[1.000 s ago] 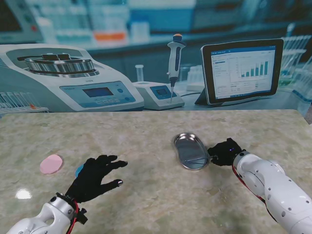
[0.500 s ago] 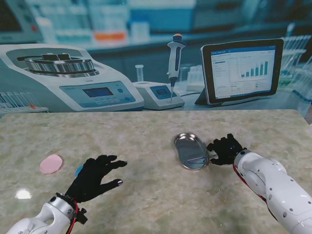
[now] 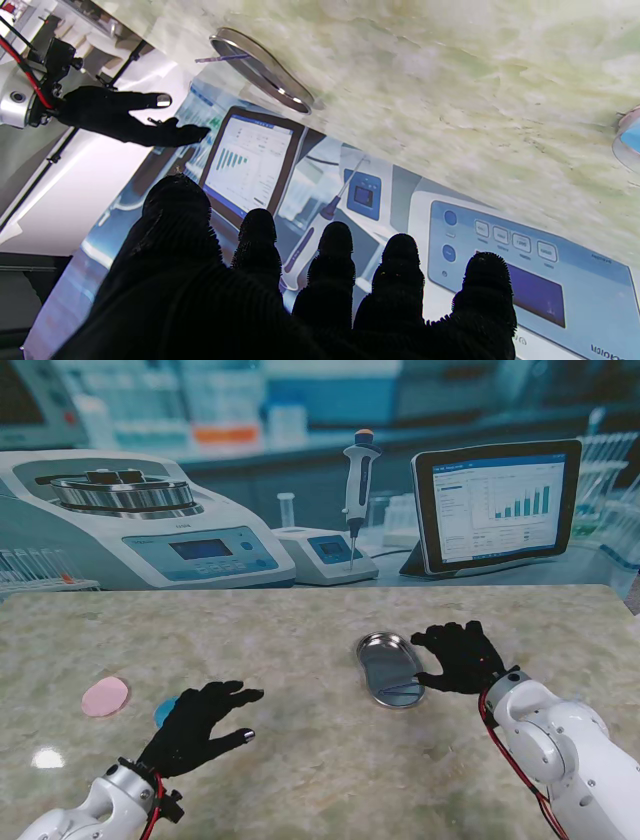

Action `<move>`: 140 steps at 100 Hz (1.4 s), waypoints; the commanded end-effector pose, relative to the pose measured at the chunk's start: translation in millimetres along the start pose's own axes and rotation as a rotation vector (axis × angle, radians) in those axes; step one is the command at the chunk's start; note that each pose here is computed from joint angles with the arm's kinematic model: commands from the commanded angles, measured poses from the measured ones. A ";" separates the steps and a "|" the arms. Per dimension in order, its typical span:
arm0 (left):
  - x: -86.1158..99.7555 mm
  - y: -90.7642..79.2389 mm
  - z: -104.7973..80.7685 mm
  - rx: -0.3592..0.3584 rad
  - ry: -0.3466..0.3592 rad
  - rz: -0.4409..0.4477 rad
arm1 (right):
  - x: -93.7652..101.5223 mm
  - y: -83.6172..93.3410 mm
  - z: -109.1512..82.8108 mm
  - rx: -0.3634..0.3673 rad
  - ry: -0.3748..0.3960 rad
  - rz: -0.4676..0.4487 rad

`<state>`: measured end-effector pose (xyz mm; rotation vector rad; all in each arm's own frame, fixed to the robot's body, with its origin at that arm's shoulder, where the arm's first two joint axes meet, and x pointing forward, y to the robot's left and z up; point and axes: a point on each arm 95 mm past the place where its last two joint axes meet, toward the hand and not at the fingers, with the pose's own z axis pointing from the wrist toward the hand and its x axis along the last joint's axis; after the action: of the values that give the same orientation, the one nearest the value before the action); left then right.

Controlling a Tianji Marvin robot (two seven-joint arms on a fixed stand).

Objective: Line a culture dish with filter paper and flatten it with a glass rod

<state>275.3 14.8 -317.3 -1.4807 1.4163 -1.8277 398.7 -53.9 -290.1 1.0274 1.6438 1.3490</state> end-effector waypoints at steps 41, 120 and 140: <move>10.2 11.7 2.8 0.025 0.000 -0.075 | 97.1 5.2 -30.7 -0.194 0.116 0.326; 21.1 39.8 -2.4 0.130 -0.081 -0.220 | 170.0 -51.1 -34.6 -0.170 0.220 0.782; 22.5 43.2 -3.2 0.150 -0.102 -0.226 | 173.3 -61.0 -38.9 -0.172 0.225 0.833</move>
<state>255.5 -18.0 -340.2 -1.6717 1.0826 -1.9215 295.8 81.9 -348.3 1.5432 1.2523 2.1566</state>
